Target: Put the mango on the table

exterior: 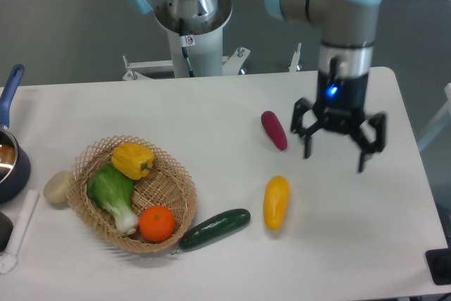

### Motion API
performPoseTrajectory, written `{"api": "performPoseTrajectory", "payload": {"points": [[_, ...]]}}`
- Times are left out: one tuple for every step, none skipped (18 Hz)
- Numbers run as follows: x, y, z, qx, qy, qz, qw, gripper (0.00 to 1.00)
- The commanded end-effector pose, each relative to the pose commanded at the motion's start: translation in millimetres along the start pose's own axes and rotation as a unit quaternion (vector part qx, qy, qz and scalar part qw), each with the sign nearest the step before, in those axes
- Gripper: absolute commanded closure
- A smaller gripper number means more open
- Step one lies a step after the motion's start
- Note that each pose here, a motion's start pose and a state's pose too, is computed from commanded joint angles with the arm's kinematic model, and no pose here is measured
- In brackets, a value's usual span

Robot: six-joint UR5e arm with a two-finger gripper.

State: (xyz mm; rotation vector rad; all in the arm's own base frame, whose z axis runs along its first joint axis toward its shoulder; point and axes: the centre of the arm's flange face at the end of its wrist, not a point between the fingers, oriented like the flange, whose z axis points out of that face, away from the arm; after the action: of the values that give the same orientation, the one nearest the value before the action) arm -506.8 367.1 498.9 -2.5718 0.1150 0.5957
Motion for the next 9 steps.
{"api": "performPoseTrajectory", "payload": {"points": [[-1.7,0.8,-4.0,-0.006,0.003,0.018,0.9998,0.0],[-1.7,5.2,-11.3,-0.018,0.006,0.04,0.999,0.0],[-0.2,12.1,-16.9,-0.038,0.014,0.059,0.9974,0.0],[1.7,16.9,-22.6,-0.06,0.021,0.079,0.9949,0.0],[3.0,21.6,-27.2,-0.08,0.027,0.1,0.9914,0.0],[2.2,27.2,-32.5,-0.095,0.031,0.117,0.9881,0.0],[2.1,32.0,-37.0,-0.104,0.035,0.128,0.9857,0.0],[4.8,33.7,-39.7,-0.107,0.038,0.137,0.9841,0.0],[6.6,35.6,-41.9,-0.109,0.039,0.141,0.9832,0.0]]}}
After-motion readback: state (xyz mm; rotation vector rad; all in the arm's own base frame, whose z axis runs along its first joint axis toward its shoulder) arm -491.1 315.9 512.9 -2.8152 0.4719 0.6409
